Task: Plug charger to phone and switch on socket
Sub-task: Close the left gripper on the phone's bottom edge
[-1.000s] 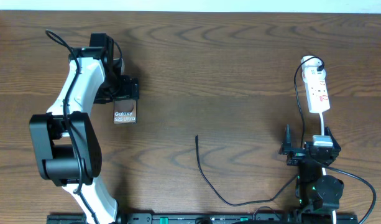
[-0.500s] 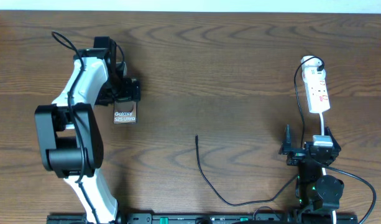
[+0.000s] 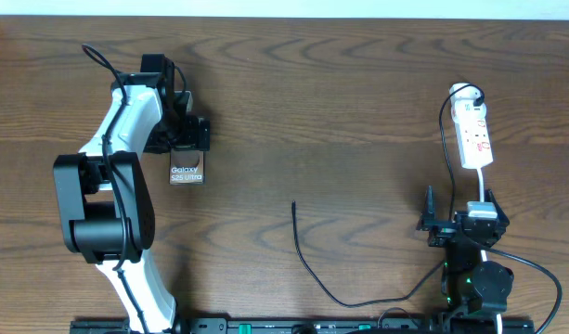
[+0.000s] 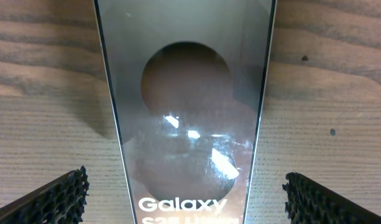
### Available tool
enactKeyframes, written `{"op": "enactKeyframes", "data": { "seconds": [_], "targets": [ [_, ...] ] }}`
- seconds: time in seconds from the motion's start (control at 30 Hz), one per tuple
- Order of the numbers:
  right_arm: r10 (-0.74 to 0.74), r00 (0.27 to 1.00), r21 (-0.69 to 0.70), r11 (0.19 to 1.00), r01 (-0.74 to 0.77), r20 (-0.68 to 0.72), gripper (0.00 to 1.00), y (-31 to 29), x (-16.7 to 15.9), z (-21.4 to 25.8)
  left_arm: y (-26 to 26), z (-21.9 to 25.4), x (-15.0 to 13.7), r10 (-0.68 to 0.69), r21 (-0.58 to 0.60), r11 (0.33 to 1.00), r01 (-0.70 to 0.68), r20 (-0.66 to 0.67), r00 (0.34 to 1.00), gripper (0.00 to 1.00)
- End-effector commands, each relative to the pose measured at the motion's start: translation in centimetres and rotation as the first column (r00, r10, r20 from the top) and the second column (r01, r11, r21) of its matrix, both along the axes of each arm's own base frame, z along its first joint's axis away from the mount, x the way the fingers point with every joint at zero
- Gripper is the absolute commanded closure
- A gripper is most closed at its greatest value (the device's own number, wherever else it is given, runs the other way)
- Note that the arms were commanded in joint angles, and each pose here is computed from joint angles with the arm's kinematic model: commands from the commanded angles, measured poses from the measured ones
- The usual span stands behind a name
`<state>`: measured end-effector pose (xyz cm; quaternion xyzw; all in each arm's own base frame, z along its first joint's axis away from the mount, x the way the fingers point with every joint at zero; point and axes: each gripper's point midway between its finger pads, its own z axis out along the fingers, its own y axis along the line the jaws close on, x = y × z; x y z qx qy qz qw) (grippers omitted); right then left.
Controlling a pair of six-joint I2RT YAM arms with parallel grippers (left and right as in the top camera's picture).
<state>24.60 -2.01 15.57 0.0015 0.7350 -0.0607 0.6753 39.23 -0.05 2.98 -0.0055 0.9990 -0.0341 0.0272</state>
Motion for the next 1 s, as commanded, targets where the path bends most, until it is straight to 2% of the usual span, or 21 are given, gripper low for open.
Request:
{"op": "enactKeyframes", "data": {
  "seconds": [0.0,0.37,0.97],
  "targets": [
    [0.003,1.000,-0.009,1.000,-0.003,0.000,0.01,0.0,0.0,0.0,0.3,-0.4,0.4,-0.003,0.014,1.000,0.003,-0.001,1.000,0.01],
    [0.003,1.000,-0.010,1.000,-0.003,-0.001,0.01,0.0,0.0,0.0,0.3,-2.2,0.1,0.001,0.012,1.000,0.000,-0.041,0.999,0.02],
    [0.003,1.000,-0.009,1.000,-0.003,0.000,0.01,0.0,0.0,0.0,0.3,-2.2,1.0,0.020,0.012,1.000,-0.020,-0.009,1.000,0.01]
  ]
}}
